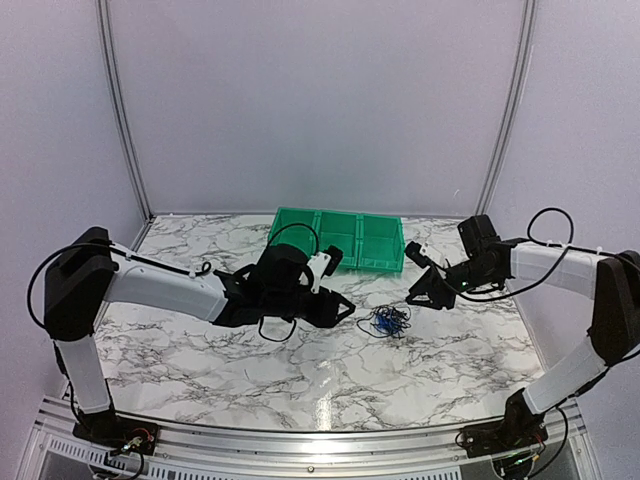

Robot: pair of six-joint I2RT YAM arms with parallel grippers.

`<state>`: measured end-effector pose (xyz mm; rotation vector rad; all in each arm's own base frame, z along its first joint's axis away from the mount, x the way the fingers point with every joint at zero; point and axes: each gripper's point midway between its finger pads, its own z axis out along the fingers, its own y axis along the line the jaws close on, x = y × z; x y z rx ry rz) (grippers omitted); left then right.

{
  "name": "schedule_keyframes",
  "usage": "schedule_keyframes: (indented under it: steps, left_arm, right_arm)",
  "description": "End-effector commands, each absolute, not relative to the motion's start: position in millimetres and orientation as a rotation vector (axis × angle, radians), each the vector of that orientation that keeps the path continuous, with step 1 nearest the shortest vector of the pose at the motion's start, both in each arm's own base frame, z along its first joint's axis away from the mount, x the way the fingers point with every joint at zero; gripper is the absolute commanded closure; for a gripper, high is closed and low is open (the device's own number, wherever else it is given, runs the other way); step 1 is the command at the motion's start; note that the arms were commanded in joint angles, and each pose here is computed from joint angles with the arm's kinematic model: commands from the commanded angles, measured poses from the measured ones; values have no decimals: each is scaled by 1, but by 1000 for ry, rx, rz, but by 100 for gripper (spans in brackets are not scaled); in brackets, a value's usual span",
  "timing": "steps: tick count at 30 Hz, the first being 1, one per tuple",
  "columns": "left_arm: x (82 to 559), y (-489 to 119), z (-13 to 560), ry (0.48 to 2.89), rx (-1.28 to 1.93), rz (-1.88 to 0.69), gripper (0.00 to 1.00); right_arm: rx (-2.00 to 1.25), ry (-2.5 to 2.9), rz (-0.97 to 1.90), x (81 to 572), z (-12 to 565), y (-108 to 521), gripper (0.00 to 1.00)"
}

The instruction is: Untangle the cables

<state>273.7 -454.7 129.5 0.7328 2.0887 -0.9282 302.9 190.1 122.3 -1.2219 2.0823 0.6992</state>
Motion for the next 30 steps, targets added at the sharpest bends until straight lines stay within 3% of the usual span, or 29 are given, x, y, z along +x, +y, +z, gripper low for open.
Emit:
schedule_keyframes:
  steps: [1,15,30]
  left_arm:
    - [272,-481,134,2087,741,-1009,50]
    - [283,-509,135,2077,722,-1059,44]
    - [278,-506,137,2081,724,-1080,43]
  right_arm:
    - [-1285,2012,744,292,126,198,65]
    - [-1327,2145,562,315,82,202,77]
    - [-1325,2126,492,326,88,200,77]
